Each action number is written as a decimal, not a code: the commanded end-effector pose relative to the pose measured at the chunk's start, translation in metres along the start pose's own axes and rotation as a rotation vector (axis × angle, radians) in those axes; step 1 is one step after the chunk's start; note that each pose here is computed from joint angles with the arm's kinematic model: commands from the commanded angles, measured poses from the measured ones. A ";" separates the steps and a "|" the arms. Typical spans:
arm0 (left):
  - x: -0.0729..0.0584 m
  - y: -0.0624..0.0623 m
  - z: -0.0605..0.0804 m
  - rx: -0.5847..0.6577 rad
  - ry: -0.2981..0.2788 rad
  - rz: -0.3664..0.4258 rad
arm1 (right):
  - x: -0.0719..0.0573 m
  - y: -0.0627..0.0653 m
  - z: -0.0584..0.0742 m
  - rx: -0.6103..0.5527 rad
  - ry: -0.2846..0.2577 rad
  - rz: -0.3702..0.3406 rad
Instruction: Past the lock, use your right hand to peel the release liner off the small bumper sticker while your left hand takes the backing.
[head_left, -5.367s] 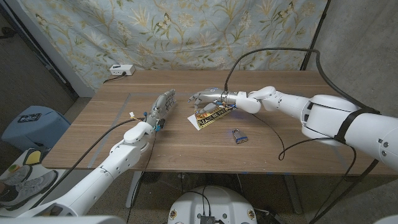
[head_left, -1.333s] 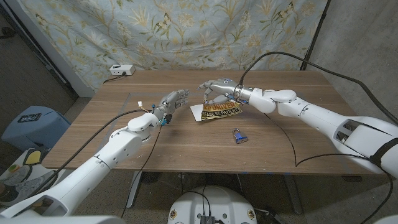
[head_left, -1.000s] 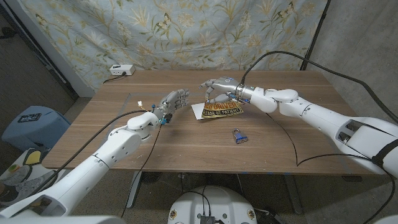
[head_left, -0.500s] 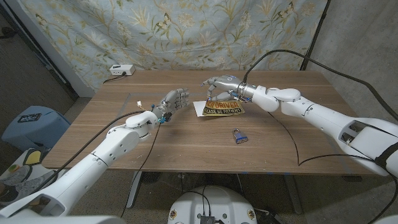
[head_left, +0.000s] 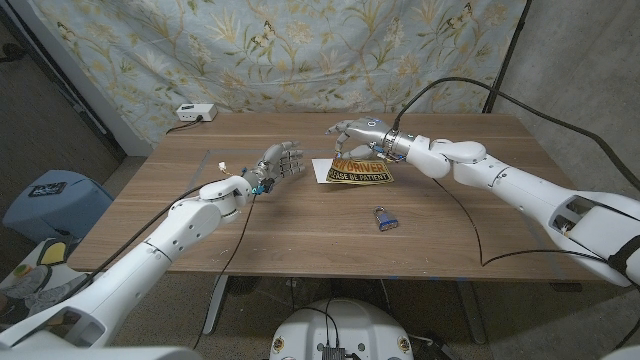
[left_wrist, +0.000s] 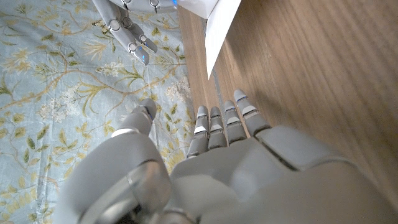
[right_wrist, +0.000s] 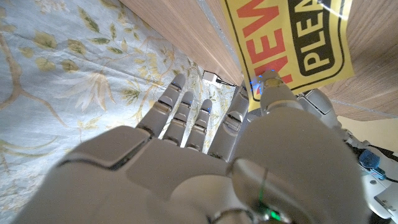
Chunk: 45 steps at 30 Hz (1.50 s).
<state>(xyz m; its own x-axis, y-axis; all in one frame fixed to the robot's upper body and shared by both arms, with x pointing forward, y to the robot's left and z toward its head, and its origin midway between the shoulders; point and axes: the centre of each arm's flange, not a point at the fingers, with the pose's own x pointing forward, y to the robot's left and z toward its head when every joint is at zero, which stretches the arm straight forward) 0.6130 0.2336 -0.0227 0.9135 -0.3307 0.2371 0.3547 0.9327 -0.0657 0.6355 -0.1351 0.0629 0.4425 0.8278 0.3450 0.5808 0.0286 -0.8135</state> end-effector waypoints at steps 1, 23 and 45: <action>0.006 -0.002 -0.002 -0.102 0.049 -0.013 | -0.006 -0.006 0.001 -0.020 0.016 -0.008; 0.017 -0.024 0.006 -0.157 0.204 -0.086 | -0.015 -0.013 0.005 -0.028 0.018 -0.042; 0.029 -0.039 0.001 -0.174 0.280 -0.114 | -0.023 -0.022 0.009 -0.037 -0.003 -0.079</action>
<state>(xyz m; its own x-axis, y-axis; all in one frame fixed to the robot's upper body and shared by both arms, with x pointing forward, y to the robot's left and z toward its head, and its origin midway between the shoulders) 0.6234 0.1956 -0.0123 0.8772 -0.4799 0.0160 0.4713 0.8540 -0.2204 0.6111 -0.1473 0.0694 0.4047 0.8210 0.4027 0.6326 0.0667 -0.7716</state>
